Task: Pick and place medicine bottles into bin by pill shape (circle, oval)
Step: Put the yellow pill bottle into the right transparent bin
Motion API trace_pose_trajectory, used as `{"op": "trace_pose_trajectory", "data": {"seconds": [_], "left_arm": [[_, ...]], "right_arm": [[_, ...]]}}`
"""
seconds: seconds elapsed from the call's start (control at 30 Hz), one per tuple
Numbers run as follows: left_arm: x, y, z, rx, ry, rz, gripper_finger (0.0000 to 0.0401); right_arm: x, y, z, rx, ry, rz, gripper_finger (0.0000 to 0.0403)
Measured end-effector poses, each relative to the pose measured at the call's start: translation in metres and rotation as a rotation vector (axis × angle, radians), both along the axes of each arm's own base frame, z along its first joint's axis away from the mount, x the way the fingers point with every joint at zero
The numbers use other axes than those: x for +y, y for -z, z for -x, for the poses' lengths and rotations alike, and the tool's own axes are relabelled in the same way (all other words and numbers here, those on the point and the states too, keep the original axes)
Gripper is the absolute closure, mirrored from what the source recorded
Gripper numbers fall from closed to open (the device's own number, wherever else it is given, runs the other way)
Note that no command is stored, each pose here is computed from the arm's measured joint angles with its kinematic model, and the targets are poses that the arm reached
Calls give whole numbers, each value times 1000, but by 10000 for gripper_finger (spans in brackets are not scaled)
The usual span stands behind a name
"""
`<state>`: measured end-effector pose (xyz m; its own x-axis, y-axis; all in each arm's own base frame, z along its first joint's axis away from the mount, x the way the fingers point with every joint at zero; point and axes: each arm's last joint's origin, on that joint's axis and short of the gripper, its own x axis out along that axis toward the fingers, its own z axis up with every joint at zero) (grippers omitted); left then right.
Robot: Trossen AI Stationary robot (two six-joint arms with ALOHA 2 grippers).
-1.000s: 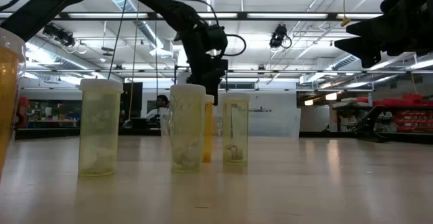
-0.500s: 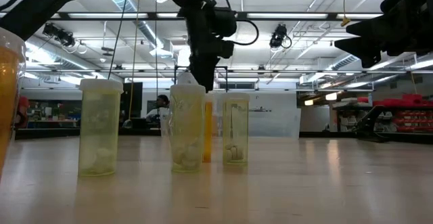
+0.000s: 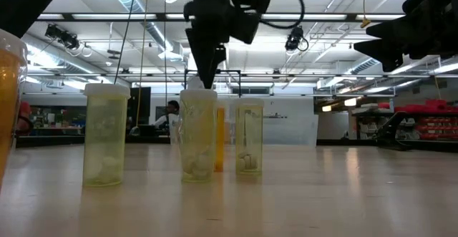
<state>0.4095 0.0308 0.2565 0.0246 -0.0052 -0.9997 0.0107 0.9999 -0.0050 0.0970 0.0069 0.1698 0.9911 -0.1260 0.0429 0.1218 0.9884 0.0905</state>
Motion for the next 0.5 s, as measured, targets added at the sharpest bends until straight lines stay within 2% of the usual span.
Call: {"op": "trace_pose_trajectory", "data": {"seconds": [0.2,0.5], "left_arm": [[-38,0,-2,-6,64,0,129],[-71,0,-5,-61,129,1,158]], "right_arm": [[0,0,0,1,0,0,148],[0,0,0,1,0,0,148]]}}
